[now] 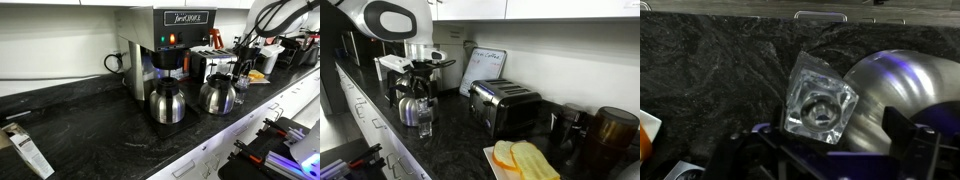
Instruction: Move the square container to the right
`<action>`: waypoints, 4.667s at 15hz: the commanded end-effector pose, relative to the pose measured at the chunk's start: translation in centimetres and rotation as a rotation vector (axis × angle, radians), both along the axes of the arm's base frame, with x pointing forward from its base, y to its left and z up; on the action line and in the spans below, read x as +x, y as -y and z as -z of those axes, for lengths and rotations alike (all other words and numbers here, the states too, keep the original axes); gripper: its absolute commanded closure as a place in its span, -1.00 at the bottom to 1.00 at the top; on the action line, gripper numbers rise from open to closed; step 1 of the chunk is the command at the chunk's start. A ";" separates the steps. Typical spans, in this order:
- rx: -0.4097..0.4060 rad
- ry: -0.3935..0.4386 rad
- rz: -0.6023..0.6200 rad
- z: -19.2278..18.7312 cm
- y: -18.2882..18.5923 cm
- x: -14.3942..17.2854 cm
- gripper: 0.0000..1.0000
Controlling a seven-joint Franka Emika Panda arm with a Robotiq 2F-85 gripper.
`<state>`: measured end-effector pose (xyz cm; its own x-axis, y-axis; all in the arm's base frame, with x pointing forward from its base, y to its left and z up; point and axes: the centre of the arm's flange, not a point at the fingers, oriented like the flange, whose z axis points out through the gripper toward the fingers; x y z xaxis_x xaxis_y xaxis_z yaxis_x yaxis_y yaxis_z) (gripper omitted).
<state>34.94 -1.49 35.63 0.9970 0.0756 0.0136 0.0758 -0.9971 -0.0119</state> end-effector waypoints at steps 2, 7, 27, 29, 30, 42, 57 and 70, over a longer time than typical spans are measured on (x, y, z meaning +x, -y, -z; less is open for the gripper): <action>0.003 -0.035 0.025 1.4 0.0 -0.7 -1.00; 0.009 -0.053 0.032 1.7 0.0 -0.8 -0.77; -0.037 0.046 -0.273 -4.3 4.5 -1.1 0.48; -0.033 0.041 -0.383 -5.2 6.3 -1.4 0.48; -0.038 0.032 -0.430 -5.5 7.5 -1.5 0.48; -0.042 0.037 -0.463 -5.2 9.0 -2.1 -0.02; 0.032 -0.040 -0.739 -2.5 14.1 -2.0 0.48; 0.025 -0.074 -0.675 -1.6 17.2 -2.9 -0.02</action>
<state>32.00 -18.72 37.28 0.7300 0.6821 -0.0429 0.6793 -0.7311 -0.0637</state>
